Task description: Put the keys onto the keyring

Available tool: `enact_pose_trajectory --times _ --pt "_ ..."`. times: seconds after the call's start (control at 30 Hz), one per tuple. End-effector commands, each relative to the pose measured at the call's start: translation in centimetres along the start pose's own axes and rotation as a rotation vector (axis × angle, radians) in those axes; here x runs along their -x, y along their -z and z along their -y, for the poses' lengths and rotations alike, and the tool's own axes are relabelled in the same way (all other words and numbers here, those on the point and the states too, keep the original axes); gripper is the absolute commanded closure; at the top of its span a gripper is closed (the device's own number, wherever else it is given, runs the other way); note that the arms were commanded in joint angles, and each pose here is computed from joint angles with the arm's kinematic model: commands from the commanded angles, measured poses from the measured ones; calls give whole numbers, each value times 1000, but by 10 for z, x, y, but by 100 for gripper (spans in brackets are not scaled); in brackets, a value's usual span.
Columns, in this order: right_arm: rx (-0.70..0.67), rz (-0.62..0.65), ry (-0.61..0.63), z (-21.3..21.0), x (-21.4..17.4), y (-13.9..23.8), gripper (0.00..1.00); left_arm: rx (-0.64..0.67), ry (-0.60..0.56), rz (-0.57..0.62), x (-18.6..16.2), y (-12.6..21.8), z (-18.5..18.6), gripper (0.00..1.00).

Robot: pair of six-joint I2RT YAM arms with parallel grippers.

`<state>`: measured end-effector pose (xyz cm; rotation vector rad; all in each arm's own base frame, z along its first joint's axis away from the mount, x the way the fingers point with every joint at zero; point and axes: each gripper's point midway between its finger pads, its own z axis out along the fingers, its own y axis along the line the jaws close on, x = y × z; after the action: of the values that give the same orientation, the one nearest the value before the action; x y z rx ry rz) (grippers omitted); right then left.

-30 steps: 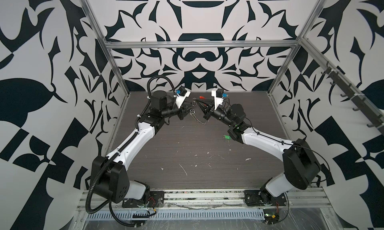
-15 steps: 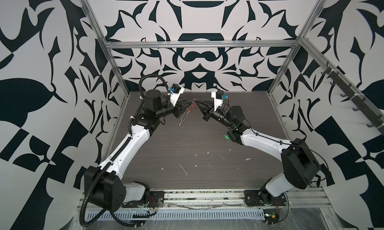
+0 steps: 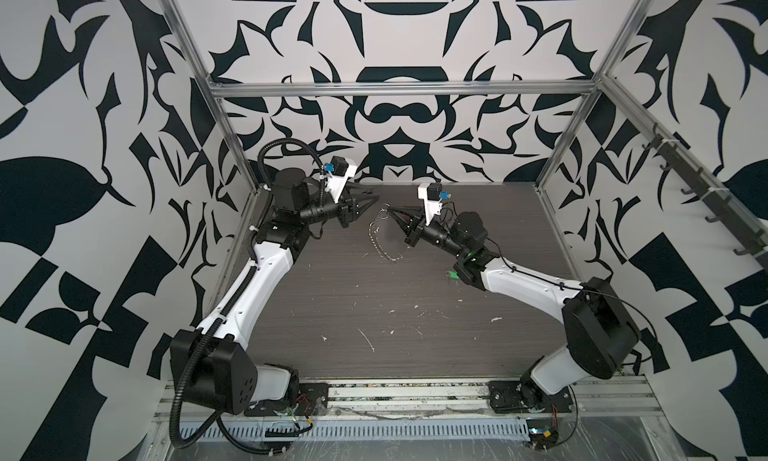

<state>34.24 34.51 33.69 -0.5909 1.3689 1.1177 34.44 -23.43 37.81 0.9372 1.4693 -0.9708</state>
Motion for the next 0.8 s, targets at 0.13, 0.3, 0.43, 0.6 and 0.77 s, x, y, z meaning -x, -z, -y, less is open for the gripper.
enact_pose_trajectory --times 0.13,0.3,0.43,0.6,0.77 --pt "82 128 83 -29 55 2 100 -57 40 -18 -1 1 0 67" --pt "87 129 83 -30 56 2 100 -79 54 -23 -2 1 1 67" --pt "99 138 75 -32 58 2 100 -123 83 -30 -6 0 6 69" --pt "105 167 63 -33 66 3 100 -147 108 -40 -10 0 10 71" --pt "125 220 25 -33 76 4 100 -150 131 -46 -15 -1 8 72"
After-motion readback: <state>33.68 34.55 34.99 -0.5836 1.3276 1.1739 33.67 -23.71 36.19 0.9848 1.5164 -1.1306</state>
